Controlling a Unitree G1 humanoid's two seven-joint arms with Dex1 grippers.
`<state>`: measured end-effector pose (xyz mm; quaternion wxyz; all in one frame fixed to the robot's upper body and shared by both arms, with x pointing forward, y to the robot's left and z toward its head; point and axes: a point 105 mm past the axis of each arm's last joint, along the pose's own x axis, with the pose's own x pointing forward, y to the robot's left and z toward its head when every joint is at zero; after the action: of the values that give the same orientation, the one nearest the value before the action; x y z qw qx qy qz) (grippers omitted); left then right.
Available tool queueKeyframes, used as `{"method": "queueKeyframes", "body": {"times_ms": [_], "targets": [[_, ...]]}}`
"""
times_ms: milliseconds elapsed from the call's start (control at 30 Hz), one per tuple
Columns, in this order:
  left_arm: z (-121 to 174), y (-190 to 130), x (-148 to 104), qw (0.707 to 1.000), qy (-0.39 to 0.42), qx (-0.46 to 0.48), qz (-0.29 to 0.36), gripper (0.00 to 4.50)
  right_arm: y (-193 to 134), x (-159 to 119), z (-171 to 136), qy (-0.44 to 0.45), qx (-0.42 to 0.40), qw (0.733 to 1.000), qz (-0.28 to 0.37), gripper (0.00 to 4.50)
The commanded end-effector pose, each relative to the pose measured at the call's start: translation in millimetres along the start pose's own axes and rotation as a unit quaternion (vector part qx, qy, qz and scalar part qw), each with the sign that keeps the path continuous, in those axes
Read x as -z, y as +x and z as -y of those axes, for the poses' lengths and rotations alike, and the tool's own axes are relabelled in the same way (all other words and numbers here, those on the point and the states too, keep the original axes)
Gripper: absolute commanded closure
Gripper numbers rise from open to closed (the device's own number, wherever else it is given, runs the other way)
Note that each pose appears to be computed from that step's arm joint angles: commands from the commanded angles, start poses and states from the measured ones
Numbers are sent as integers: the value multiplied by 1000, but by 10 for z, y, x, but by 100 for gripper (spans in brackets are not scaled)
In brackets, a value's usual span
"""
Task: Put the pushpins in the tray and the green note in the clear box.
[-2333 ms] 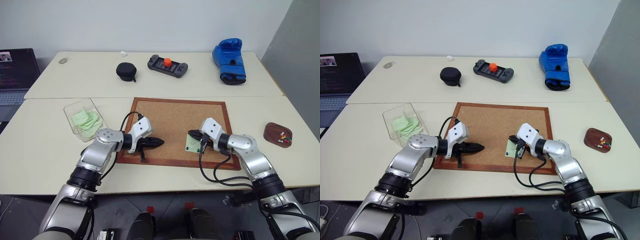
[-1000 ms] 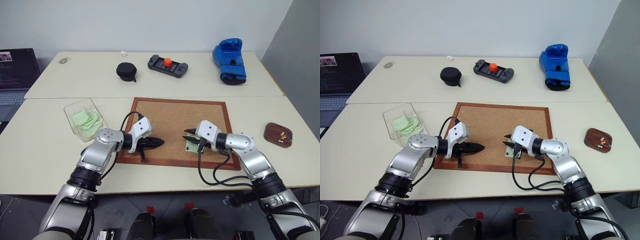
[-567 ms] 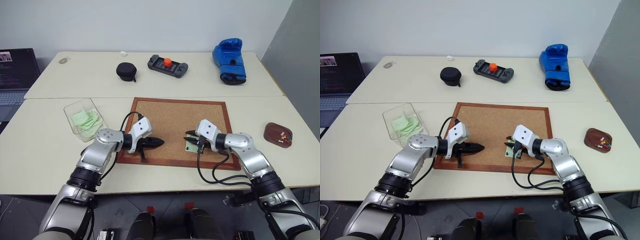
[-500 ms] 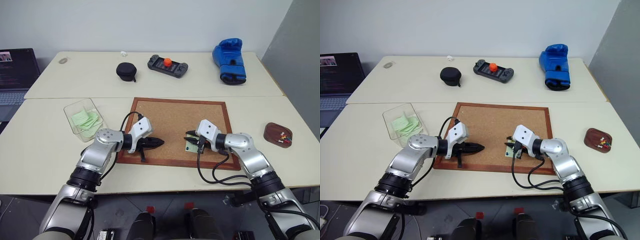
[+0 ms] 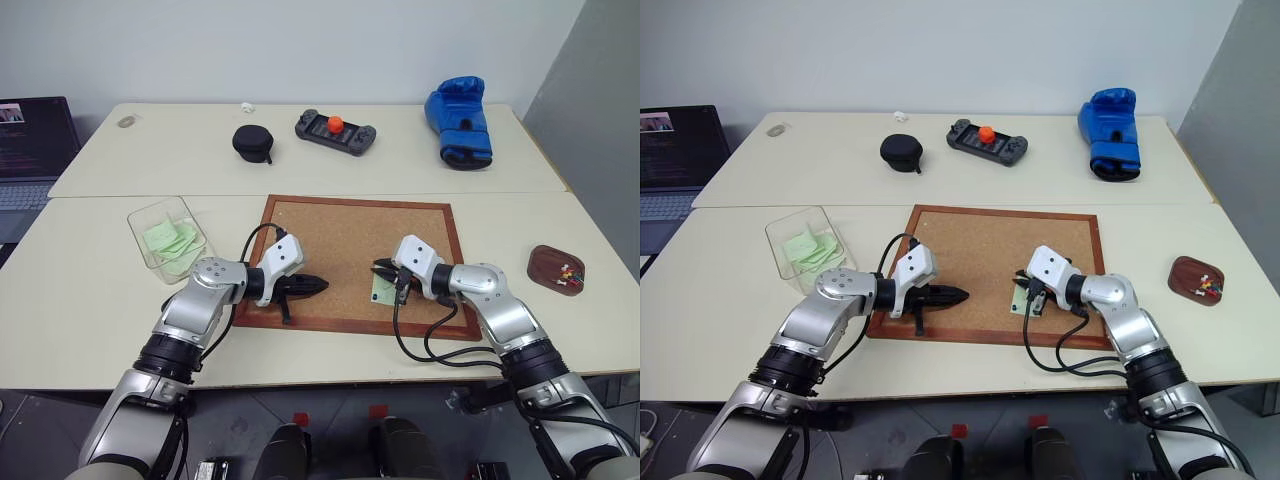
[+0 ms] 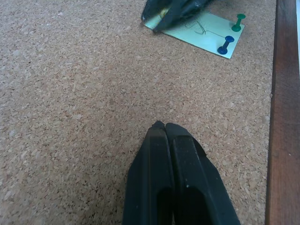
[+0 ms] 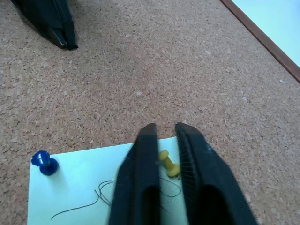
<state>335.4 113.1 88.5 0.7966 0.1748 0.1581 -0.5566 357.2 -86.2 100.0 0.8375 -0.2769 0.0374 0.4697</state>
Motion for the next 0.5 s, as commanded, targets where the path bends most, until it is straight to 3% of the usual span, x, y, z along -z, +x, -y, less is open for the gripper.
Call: {"method": "queueKeyframes", "body": {"times_ms": [33,233,500], "targets": [[72,28,161,999,-14,11,-31,450,-38,-74,86,-10,12,1000,11,447],[68,27,146,999,-13,12,-29,450,-46,-99,98,-2,15,1000,19,447],[71,24,144,999,-13,14,-30,450,-119,-212,138,160,11,985,67,447]]}}
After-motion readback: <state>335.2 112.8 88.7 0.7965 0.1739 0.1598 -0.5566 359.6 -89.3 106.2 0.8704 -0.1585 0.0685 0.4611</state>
